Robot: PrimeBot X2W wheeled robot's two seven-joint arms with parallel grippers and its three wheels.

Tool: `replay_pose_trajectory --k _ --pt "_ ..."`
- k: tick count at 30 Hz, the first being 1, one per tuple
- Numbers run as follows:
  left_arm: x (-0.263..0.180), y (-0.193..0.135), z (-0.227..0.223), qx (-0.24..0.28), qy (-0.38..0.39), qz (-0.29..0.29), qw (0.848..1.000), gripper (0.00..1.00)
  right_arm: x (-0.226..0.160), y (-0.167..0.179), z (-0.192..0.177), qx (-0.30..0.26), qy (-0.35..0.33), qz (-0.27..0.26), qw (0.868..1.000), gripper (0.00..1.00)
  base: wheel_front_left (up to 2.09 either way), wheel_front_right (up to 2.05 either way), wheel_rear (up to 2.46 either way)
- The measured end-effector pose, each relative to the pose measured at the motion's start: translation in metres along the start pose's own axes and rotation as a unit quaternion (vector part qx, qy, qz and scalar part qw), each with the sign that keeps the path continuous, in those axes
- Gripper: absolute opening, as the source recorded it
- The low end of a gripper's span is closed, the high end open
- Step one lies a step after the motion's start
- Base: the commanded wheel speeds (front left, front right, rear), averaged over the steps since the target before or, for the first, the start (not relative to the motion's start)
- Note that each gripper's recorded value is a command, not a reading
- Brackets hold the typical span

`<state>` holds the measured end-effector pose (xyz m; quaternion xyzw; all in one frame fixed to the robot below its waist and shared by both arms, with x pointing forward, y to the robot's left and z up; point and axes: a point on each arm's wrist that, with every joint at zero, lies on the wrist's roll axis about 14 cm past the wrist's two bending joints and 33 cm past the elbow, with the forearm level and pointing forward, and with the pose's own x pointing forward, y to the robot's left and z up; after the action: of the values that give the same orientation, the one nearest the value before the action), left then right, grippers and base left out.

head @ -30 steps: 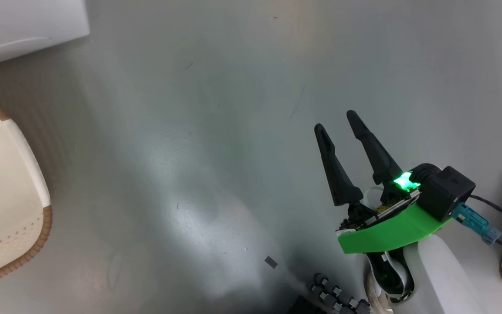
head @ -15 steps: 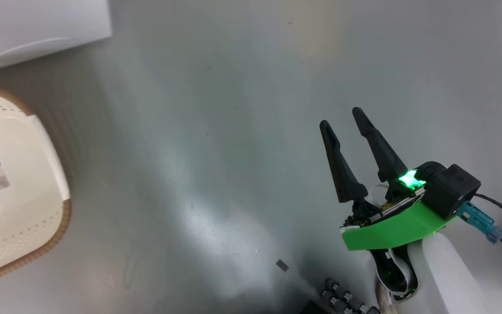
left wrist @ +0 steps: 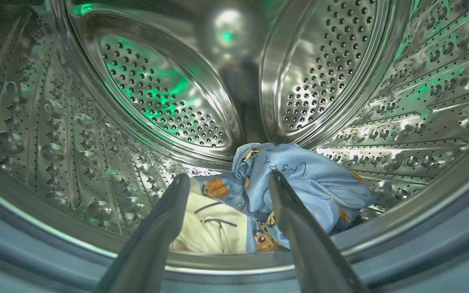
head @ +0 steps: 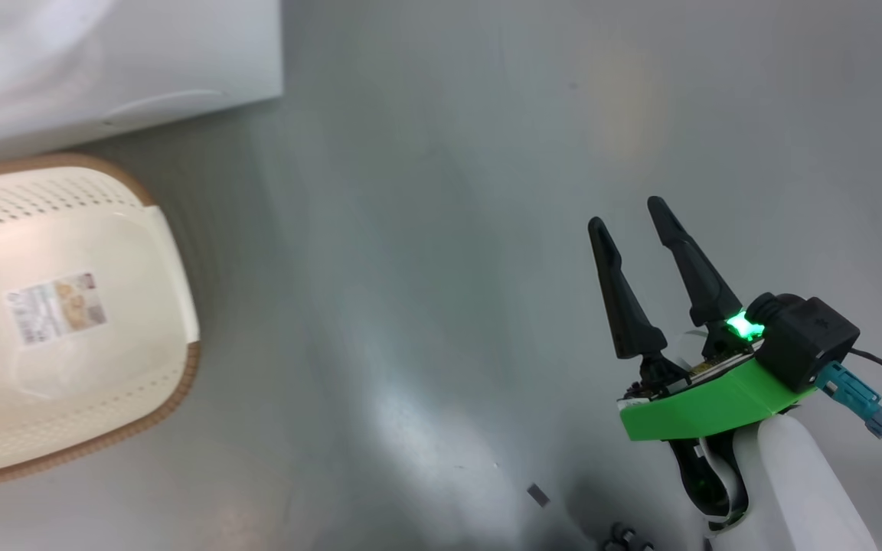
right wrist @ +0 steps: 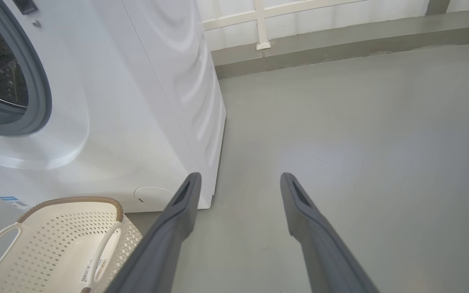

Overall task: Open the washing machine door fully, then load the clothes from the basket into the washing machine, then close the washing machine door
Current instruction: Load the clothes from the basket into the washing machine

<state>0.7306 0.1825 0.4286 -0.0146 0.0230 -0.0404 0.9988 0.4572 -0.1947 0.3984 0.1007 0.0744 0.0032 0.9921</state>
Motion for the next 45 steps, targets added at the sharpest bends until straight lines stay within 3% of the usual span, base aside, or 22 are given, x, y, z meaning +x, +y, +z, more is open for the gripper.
replay_pose_trajectory --k 7,17,27,45 --pt "-0.05 0.006 -0.006 -0.013 0.004 0.014 1.0 1.0 -0.004 0.007 0.013 -0.001 -0.016 0.008 1.0 1.0 0.0 0.0 0.0" --pt "-0.153 0.003 0.0 -0.035 -0.006 0.036 0.999 1.0 -0.017 0.019 0.034 -0.014 -0.04 0.021 0.999 1.0 0.0 0.0 0.0" --pt "-0.261 -0.027 -0.003 -0.07 0.029 0.049 0.996 1.0 -0.036 0.032 0.051 -0.021 -0.057 0.041 0.997 1.0 0.0 0.0 0.0" --pt "-0.369 -0.037 0.023 -0.053 0.026 0.07 0.996 1.0 -0.095 0.053 0.077 -0.033 -0.073 0.063 0.995 1.0 0.0 0.0 0.0"
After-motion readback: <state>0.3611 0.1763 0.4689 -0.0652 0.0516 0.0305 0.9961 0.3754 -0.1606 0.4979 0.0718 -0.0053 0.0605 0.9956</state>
